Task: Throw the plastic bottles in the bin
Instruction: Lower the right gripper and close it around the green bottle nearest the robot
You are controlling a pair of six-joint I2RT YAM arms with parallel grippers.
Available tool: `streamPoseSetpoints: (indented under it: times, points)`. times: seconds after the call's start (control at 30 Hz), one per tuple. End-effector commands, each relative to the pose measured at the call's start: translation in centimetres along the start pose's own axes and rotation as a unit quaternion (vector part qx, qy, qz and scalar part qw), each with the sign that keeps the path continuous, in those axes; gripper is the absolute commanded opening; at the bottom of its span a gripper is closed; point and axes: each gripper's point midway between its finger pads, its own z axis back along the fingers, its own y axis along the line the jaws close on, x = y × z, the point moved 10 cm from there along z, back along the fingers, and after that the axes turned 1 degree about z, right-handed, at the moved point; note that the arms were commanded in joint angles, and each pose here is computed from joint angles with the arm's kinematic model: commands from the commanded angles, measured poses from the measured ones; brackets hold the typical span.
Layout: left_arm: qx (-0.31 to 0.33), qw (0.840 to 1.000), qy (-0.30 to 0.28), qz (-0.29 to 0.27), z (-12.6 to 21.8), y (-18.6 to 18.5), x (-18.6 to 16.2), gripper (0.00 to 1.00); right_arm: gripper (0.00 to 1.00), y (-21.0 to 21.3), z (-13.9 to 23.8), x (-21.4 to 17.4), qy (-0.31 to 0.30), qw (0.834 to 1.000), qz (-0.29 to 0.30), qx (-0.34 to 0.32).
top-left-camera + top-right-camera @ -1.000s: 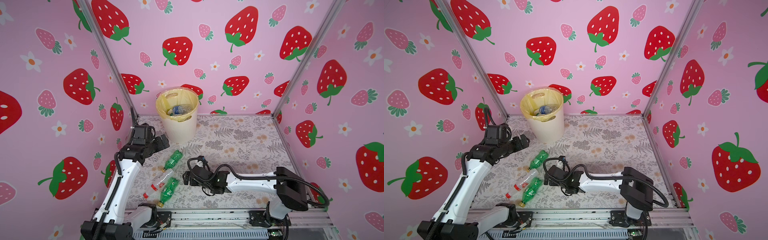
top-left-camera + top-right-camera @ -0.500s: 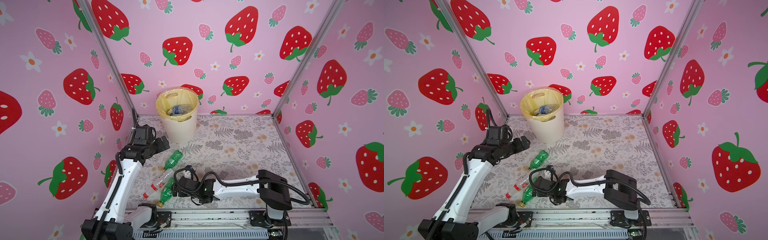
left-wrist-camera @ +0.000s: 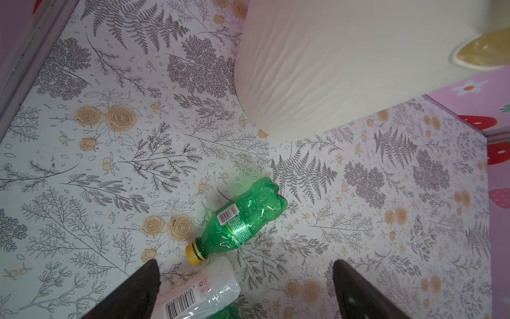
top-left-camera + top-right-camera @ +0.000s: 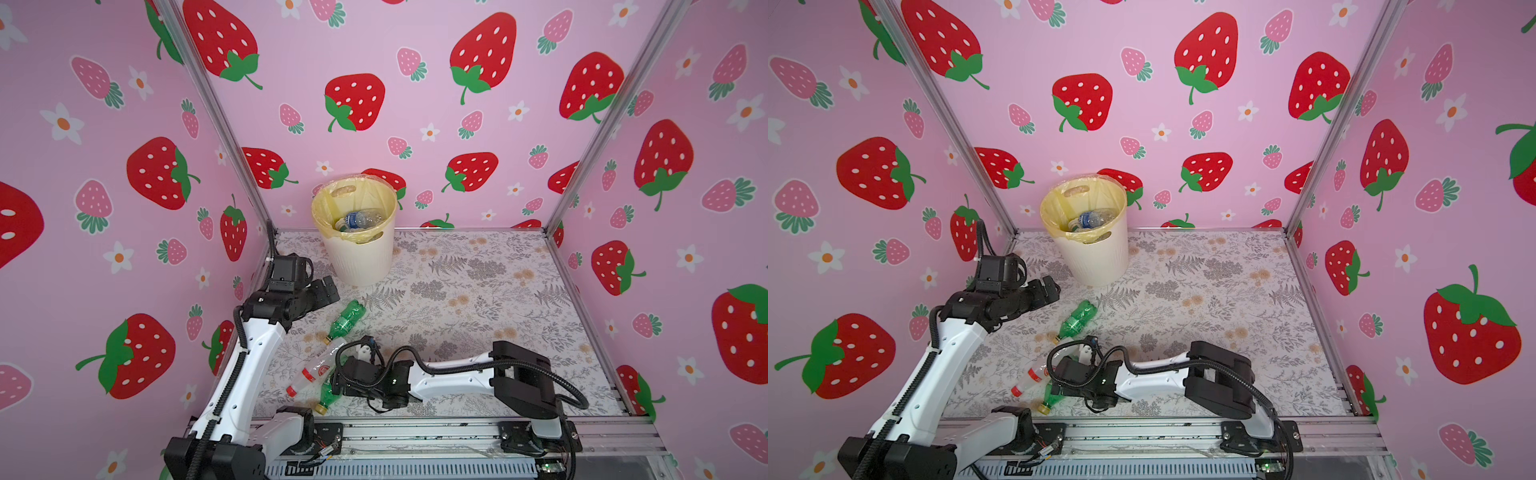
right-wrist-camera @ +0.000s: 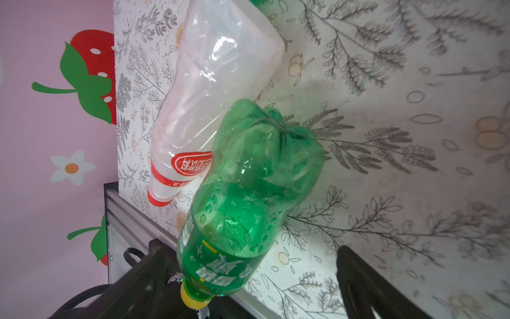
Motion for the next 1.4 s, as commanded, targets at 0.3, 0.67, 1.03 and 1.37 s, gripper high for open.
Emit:
streamPoseSetpoints:
  times: [0.3,0.67,1.03,1.37]
  points:
    - [0.01,1.0,-0.003,-0.005,0.4,0.6,-0.7,0.99,0.9,0.3,-1.2,-0.6,0.006,0.998,-0.064,-0.014]
    - [0.007,1.0,-0.001,-0.003,0.4,0.7,-0.8,0.99,0.85,0.7,-2.4,-0.7,0.009,0.996,-0.085,-0.007]
    - [0.006,1.0,-0.001,-0.003,0.4,0.7,-0.9,0.99,0.71,-0.4,-3.5,-1.4,0.019,0.993,-0.12,-0.001]
    - [0.007,1.0,-0.002,-0.001,0.4,0.8,-0.9,0.99,0.56,-3.2,-2.0,-1.5,0.006,0.988,-0.157,-0.008]
